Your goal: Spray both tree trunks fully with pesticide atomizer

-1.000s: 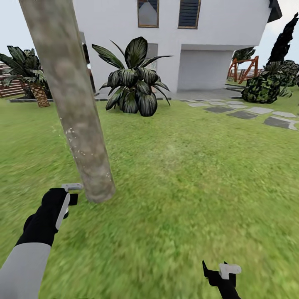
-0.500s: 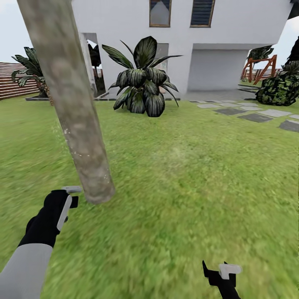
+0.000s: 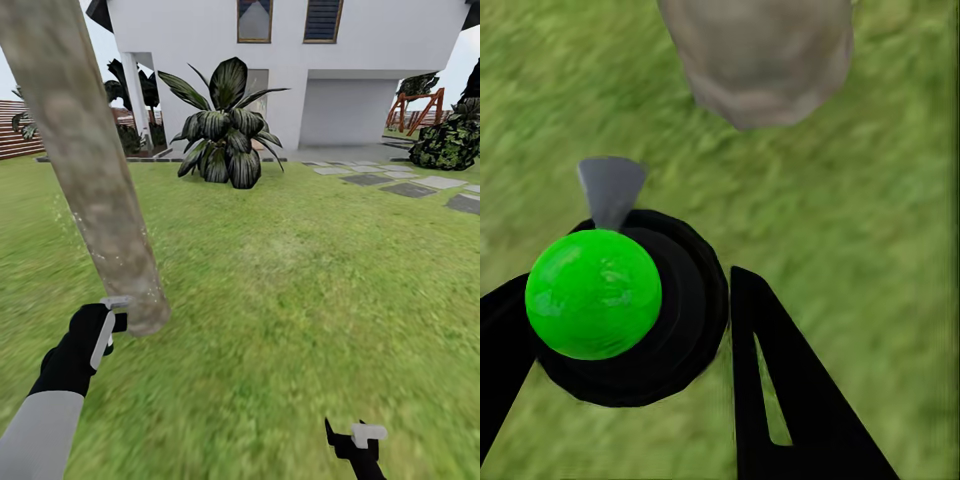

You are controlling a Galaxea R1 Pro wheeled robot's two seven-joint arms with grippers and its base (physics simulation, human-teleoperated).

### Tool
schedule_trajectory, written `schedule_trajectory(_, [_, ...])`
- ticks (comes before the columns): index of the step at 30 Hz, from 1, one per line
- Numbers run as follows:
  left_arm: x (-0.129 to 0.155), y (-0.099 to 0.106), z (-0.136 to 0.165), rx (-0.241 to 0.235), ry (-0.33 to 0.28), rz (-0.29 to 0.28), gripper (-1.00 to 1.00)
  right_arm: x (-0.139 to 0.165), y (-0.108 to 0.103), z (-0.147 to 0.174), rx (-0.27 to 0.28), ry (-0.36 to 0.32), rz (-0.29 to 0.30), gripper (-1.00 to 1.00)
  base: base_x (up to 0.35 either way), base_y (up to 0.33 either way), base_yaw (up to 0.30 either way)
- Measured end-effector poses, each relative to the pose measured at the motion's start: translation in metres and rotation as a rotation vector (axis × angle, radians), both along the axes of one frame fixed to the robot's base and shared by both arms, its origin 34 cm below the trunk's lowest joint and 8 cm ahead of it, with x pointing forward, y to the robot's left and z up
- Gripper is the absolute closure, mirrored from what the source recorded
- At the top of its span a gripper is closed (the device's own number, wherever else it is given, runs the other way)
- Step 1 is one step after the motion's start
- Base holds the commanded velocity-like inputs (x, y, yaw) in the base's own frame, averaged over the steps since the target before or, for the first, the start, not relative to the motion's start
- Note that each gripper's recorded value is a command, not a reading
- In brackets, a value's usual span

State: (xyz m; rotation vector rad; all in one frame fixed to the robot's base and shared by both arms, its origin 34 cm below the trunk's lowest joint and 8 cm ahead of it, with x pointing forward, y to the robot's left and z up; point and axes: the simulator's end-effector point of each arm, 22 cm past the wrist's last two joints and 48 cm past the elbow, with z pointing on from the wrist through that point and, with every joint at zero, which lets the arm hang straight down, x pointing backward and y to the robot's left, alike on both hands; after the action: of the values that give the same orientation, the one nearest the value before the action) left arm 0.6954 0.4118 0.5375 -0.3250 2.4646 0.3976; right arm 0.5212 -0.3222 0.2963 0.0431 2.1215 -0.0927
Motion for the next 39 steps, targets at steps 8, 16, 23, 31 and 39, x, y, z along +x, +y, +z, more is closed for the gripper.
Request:
schedule_trajectory(8, [0.002, 0.000, 0.003, 0.001, -0.004, -0.002, 1.00, 0.000, 0.000, 0.000, 0.000, 0.000, 0.001, -1.00, 0.232, -0.002, 0.079])
schedule_trajectory(16, [0.023, 0.001, 0.033, 0.001, -0.050, -0.003, 1.00, 0.000, 0.000, 0.000, 0.000, 0.000, 0.001, -1.00, 0.005, 0.000, 0.272])
schedule_trajectory(23, [0.035, -0.006, 0.065, 0.014, -0.126, -0.022, 1.00, 0.000, 0.000, 0.000, 0.000, 0.000, 0.001, -1.00, 0.000, 0.000, 0.079])
schedule_trajectory(31, [0.040, -0.009, 0.075, 0.008, -0.148, -0.027, 1.00, 0.000, -0.001, 0.000, -0.001, 0.000, 0.002, -1.00, 0.000, 0.000, 0.001])
schedule_trajectory(39, [0.054, -0.027, 0.127, -0.006, -0.277, -0.051, 1.00, 0.000, -0.001, 0.000, -0.001, 0.000, 0.002, -1.00, 0.000, 0.000, 0.000])
